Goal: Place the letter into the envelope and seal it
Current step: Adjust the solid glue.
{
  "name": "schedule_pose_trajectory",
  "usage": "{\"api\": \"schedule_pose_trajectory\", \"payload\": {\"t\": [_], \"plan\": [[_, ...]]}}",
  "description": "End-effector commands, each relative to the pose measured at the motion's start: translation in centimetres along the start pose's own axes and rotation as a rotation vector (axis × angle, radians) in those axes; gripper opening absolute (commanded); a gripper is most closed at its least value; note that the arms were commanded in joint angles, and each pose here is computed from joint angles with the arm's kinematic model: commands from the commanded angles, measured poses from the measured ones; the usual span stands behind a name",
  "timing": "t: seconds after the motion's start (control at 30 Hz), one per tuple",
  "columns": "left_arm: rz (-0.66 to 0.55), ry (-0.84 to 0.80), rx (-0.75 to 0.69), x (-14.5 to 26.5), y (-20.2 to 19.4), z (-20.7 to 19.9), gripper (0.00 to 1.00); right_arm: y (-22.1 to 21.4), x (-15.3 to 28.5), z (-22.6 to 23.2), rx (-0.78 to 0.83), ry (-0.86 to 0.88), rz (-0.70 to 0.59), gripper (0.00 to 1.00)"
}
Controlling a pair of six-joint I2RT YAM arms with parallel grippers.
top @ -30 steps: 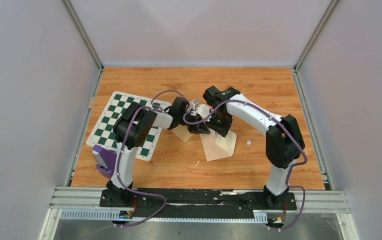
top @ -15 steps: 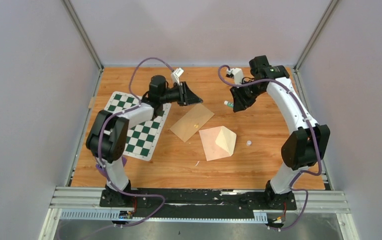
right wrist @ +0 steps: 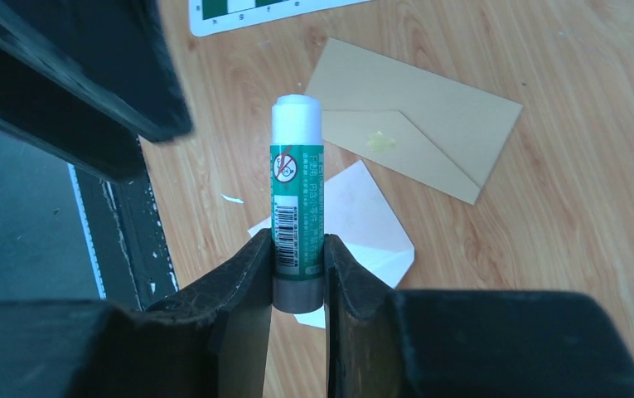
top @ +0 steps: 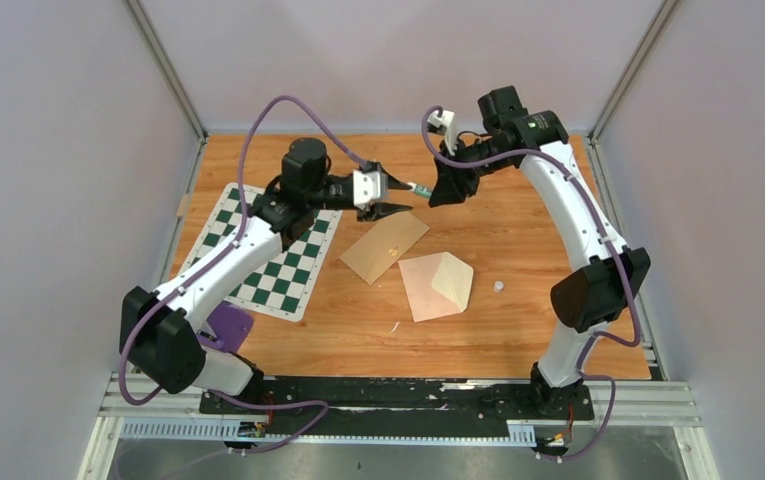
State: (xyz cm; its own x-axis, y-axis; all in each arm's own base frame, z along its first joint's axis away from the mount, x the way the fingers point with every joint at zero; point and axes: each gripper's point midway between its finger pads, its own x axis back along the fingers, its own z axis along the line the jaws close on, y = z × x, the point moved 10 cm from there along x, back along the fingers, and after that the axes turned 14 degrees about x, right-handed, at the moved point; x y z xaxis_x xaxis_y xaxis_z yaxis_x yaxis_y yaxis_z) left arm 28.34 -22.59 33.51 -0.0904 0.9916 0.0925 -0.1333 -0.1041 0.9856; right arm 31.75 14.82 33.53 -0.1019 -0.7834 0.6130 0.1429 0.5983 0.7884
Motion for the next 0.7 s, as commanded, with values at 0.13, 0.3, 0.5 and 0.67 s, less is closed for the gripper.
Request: {"api": "schedule_pose_trajectory", "payload": {"t": [0.13,0.3,0.5,0.67], "plan": [[0.102,0.115,-0.55,-0.4,-1.4,1.2,0.5,1.8,-2.1,1.9,-0.015,0.137,-0.051,0.0],[0.18,0.072,-0.584,-0.9,-1.8,1.5,0.5,2.4,-2.0,2.2,-0.001,0.131,-0.063,0.0],[0.193,0.033,-0.599,-1.7,-2.2,1.4,0.48,2.4,-2.2,2.3,-0.06,0.116,-0.058,0.01],[0.195,-0.022,-0.6,-2.5,-2.4,1.2,0.43,2.5,-2.6,2.2,-0.114,0.122,-0.066,0.01]]}}
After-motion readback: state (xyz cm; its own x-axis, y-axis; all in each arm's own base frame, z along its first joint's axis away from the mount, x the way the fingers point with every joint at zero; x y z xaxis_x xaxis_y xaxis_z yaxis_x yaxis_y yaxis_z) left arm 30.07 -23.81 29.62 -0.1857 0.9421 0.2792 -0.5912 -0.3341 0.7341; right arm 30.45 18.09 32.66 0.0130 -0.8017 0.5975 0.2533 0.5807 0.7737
